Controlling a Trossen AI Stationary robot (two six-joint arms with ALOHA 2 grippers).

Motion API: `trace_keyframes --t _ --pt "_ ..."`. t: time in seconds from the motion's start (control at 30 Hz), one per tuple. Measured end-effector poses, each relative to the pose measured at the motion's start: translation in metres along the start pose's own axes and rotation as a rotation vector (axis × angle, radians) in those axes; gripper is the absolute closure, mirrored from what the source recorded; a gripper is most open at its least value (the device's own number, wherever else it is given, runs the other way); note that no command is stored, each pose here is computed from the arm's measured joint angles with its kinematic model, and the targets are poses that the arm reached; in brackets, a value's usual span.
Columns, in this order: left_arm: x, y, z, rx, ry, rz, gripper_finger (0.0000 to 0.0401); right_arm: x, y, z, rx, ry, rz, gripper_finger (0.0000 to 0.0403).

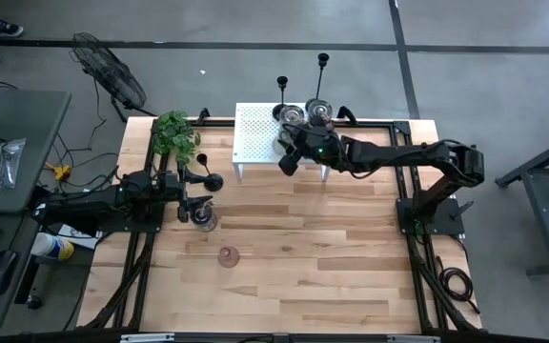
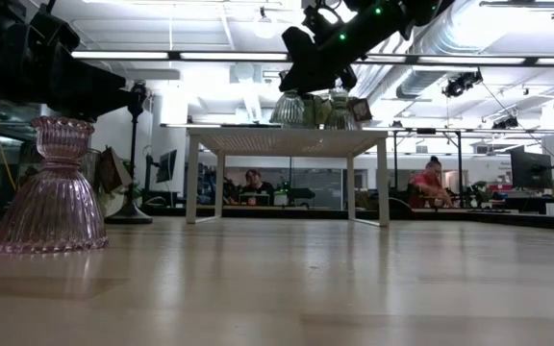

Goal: Pick & Place candle stick holders
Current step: Put the transparent glass candle holder on the shelf

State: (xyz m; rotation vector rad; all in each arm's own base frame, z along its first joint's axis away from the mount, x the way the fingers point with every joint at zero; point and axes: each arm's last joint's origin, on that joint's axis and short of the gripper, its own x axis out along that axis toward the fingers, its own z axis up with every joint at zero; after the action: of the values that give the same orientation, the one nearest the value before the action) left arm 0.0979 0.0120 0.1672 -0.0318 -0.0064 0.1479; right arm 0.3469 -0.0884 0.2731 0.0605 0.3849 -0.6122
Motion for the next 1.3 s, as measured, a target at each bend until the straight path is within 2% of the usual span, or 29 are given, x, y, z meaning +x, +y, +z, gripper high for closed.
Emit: trace_keyframes --t 0.4,0.83,1.2,1.3 --pt "0.0 0.0 0.0 0.0 0.0 0.0 0.0136 -0.011 0.019 0.009 -0.092 0.034 0.018 0.0277" --pt "0.0 0.0 0.0 0.0 0.0 0.0 0.0136 -0.005 0.001 0.007 -0.167 0.078 -0.063 0.0277" --pt "0.0 0.0 0.0 0.0 0.0 0.0 0.0136 -0.009 0.013 0.008 -0.198 0.053 -0.026 0.0277" --pt "0.0 0.0 0.0 0.0 0.0 0.0 0.0136 -0.01 0.014 0.008 -0.234 0.05 -0.053 0.0277"
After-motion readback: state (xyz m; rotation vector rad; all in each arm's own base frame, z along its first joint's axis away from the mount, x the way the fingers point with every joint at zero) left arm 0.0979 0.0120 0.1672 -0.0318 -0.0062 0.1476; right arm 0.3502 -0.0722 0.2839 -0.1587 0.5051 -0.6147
